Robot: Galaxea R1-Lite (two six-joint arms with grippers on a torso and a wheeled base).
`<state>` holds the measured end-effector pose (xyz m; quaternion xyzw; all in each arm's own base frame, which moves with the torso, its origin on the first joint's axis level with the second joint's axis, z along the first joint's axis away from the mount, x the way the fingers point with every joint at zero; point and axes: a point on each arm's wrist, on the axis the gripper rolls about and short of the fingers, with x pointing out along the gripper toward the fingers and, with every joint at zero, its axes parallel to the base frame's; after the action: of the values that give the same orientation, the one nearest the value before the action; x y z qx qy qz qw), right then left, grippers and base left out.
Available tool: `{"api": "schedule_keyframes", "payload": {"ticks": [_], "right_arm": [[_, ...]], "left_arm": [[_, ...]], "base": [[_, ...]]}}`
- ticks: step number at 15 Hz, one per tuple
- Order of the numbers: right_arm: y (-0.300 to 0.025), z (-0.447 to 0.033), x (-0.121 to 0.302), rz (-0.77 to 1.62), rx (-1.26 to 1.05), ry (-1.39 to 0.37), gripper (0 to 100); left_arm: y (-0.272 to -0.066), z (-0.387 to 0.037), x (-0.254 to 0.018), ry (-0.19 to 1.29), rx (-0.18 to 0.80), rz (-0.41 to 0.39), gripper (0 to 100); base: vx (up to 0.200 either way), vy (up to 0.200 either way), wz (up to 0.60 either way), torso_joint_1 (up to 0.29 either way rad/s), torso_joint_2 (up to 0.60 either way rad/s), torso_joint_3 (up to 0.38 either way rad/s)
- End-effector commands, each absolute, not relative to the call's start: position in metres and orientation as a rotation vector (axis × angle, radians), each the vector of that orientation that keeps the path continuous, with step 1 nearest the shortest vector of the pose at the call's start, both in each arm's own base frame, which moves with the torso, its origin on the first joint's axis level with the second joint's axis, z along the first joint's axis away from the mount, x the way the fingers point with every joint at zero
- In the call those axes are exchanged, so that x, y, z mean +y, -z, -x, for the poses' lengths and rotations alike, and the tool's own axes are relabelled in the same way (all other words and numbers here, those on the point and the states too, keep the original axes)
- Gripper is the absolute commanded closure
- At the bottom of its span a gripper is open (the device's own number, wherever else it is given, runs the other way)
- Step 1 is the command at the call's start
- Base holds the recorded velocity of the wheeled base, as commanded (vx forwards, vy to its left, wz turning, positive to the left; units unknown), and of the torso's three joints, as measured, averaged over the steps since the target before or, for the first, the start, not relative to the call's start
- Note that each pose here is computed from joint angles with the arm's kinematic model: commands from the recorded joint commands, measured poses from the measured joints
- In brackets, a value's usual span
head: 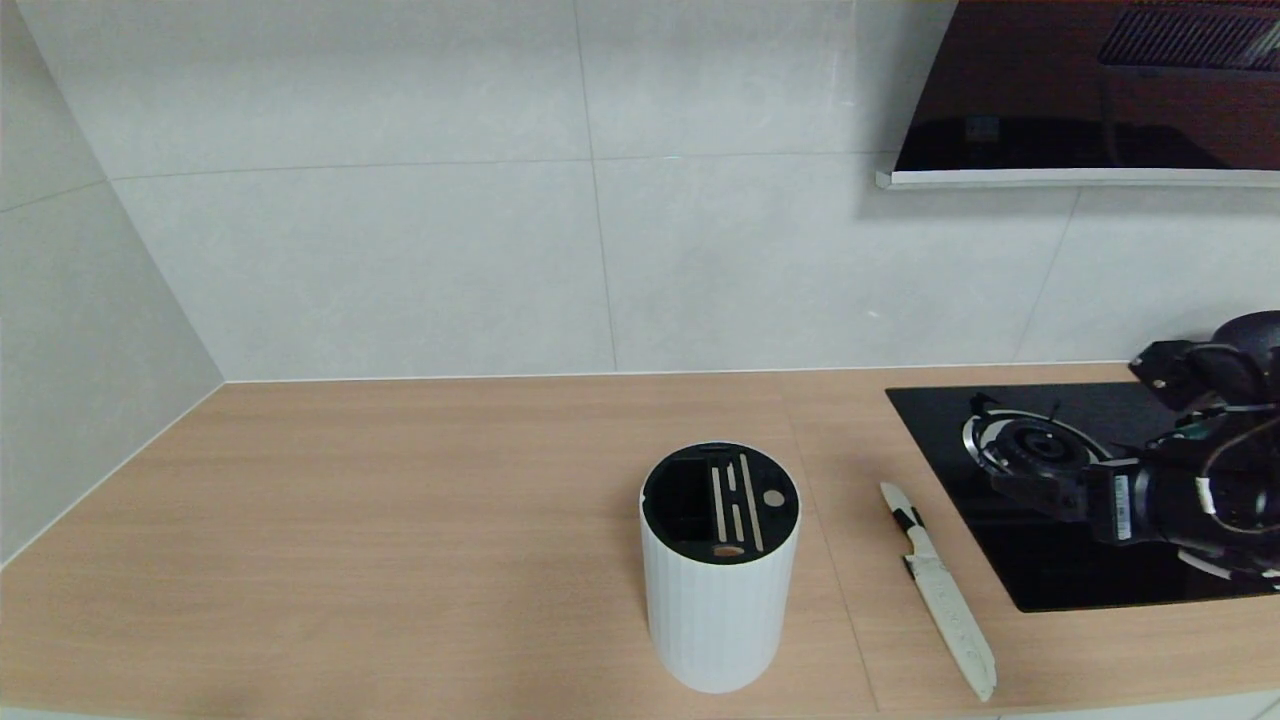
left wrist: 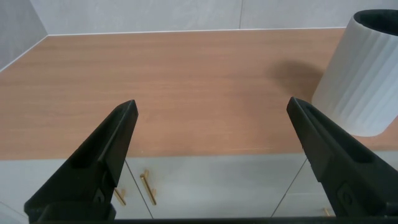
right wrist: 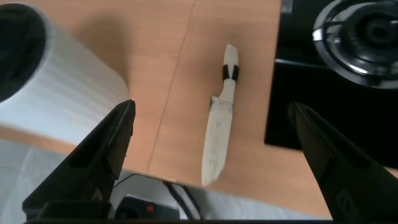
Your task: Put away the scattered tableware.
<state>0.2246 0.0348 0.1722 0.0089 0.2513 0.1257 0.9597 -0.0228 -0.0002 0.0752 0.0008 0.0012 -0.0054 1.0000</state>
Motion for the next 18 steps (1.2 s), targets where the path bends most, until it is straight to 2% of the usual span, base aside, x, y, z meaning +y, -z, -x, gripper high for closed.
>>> {"api": "schedule_keyframes", "payload": {"ticks": [1,6,12,18], "right_arm": [[-0.144,-0.263,0.044,-0.010,0.609,-0.264,0],[-0.101,-0.291,0.051,-0.006,0.665,-0.261,0],[-0.030,-0.313,0.071,0.075,0.791,-0.183,0],[0.002,-0.325,0.074,0.079,0.785,-0.164,0]], "left_arm": [[-0.075,0.023,0.000,0.011,0.003,-0.002,0],[-0.075,0.023,0.000,0.012,0.003,-0.002,0],[-0.075,0.023,0.000,0.011,0.002,-0.002,0],[-0.075,0.023,0.000,0.012,0.002,-0.002,0]], "base": [[0.000,0.000,0.00,0.000,0.00,0.000],[0.000,0.000,0.00,0.000,0.00,0.000],[0.000,0.000,0.00,0.000,0.00,0.000],[0.000,0.000,0.00,0.000,0.00,0.000]]}}
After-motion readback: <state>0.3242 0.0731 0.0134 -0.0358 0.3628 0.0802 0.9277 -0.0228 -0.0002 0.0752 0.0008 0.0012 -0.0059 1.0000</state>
